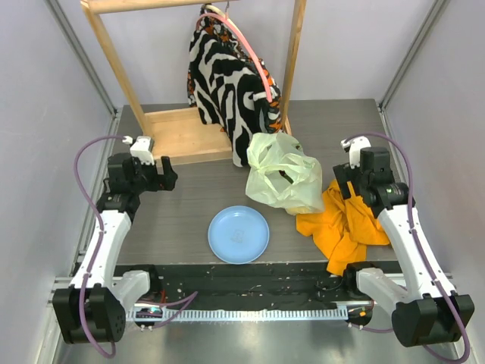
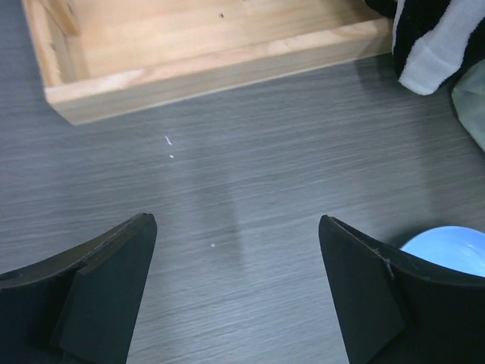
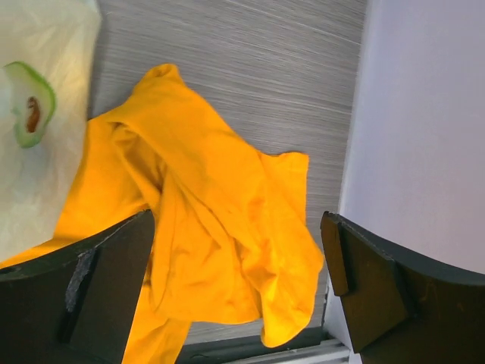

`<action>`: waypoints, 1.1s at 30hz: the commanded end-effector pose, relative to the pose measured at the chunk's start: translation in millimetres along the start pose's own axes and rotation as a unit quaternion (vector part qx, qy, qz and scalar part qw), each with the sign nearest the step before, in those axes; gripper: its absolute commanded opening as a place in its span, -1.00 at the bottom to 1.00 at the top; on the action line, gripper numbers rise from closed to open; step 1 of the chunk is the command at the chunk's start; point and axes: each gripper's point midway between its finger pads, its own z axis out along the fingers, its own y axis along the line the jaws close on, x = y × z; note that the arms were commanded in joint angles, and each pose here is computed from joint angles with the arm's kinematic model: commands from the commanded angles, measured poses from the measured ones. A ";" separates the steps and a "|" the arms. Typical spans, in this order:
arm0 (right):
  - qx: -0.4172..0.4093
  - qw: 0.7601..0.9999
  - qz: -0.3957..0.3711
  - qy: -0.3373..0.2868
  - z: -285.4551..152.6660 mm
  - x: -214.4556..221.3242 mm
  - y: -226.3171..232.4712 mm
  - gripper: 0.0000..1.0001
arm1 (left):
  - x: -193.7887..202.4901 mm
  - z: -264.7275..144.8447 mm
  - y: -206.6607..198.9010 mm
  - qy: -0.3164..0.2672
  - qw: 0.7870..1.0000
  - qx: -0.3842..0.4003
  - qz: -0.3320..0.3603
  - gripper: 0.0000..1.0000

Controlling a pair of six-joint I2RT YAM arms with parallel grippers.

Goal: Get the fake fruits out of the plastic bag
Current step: Move the distractor to the center of the board.

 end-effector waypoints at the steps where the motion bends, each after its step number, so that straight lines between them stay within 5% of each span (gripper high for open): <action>1: -0.087 0.995 -0.021 -0.034 -1.5 -15.1 27.9 0.99 | -19.2 0.2 -9.5 -0.002 0.999 0.020 -0.029 0.75; 2: -0.102 0.993 -0.030 -0.041 0.7 -19.6 32.6 0.99 | -20.0 2.2 -7.1 0.000 1.000 0.016 -0.026 0.62; 4: -0.165 0.984 -0.046 -0.058 4.8 -35.0 52.4 0.99 | -24.4 5.4 -5.5 0.001 1.000 0.019 -0.002 0.01; 6: -0.187 0.979 -0.034 -0.074 5.1 -56.9 56.9 0.93 | -12.9 15.4 -5.8 0.033 0.999 0.034 0.016 -0.99; 11: -0.215 0.975 0.044 -0.022 31.2 -80.1 69.2 0.80 | 2.9 51.5 2.3 0.094 0.985 0.065 0.128 -1.00; 18: -0.173 0.984 0.015 0.042 34.4 -45.8 56.8 0.76 | 35.6 116.2 14.0 0.198 0.968 0.076 0.134 -1.00; 33: -0.172 0.982 0.009 0.077 36.6 -14.5 63.3 0.77 | -0.8 262.6 18.2 0.193 0.965 0.034 0.177 -1.00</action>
